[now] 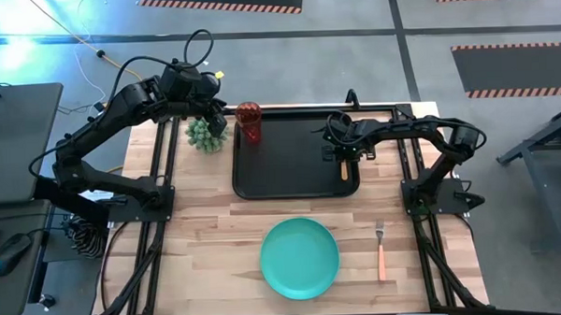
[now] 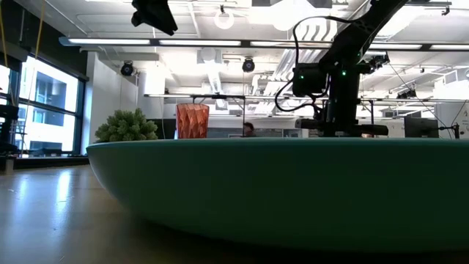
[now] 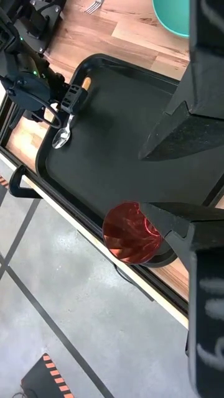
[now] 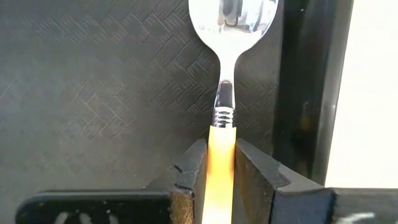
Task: Pick and place plate/cup/fork/spoon on tray
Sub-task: Put the yellow spoon on the black tray
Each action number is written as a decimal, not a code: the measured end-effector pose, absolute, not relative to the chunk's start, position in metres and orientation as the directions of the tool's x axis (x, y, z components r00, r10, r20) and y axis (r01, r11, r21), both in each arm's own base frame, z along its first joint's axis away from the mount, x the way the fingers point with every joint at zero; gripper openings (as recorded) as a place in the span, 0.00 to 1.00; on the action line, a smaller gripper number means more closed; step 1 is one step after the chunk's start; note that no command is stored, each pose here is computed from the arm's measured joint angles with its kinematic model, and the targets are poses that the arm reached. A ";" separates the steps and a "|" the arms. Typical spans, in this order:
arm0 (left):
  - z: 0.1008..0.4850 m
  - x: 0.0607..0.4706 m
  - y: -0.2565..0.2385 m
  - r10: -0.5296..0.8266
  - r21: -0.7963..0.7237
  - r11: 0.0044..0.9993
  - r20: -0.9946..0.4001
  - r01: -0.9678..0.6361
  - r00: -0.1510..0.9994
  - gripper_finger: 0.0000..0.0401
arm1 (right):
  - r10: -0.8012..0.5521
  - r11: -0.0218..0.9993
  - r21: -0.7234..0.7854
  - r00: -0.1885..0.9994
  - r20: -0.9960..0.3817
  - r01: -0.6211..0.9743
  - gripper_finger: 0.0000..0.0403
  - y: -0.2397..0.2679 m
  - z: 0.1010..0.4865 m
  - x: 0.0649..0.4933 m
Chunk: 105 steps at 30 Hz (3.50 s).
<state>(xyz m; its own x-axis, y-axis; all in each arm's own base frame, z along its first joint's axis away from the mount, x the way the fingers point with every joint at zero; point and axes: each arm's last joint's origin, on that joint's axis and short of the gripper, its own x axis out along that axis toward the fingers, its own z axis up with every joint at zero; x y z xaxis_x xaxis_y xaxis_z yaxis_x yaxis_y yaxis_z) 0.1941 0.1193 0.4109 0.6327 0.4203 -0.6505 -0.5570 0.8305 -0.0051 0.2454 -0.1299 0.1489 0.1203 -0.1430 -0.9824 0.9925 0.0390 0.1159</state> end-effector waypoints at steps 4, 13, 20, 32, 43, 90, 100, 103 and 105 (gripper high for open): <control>0.411 0.194 0.119 0.420 -0.005 0.831 -0.650 -0.557 0.633 0.26 | -0.141 0.041 0.117 0.122 -0.983 0.992 0.18 -0.130 0.149 0.245; 0.411 0.194 0.119 0.420 -0.005 0.830 -0.650 -0.557 0.633 0.26 | -0.123 0.014 0.125 0.126 -0.984 0.992 0.18 -0.131 0.149 0.245; 0.411 0.194 0.119 0.420 -0.005 0.830 -0.650 -0.557 0.633 0.26 | -0.126 0.014 0.123 0.123 -0.984 0.992 0.18 -0.132 0.149 0.244; 0.411 0.194 0.119 0.420 -0.005 0.831 -0.650 -0.556 0.633 0.26 | -0.110 0.054 0.127 0.132 -0.985 0.990 0.18 -0.131 0.149 0.244; 0.411 0.194 0.119 0.420 -0.004 0.831 -0.650 -0.556 0.633 0.26 | -0.115 0.067 0.122 0.129 -0.985 0.990 0.18 -0.132 0.149 0.244; 0.411 0.194 0.119 0.421 -0.005 0.830 -0.650 -0.558 0.633 0.26 | -0.091 0.064 0.113 0.118 -0.989 0.992 0.18 -0.132 0.149 0.242; 0.411 0.194 0.119 0.421 -0.005 0.830 -0.650 -0.557 0.633 0.26 | -0.068 0.062 0.075 0.079 -0.995 0.995 0.18 -0.130 0.148 0.238; 0.411 0.194 0.119 0.421 -0.006 0.830 -0.650 -0.558 0.633 0.26 | -0.068 0.062 0.076 0.081 -0.994 0.995 0.18 -0.130 0.148 0.238; 0.411 0.194 0.119 0.421 -0.005 0.830 -0.650 -0.558 0.633 0.26 | -0.068 0.062 0.076 0.081 -0.994 0.995 0.18 -0.130 0.148 0.238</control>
<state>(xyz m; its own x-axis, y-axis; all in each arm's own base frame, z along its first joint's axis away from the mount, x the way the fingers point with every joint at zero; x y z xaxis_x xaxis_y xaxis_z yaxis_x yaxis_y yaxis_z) 0.1941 0.1193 0.4110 0.6328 0.4210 -0.6499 -0.5578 0.8300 -0.0054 0.2379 -0.1298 0.1484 0.0807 -0.0678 -0.9944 0.9951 0.0624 0.0765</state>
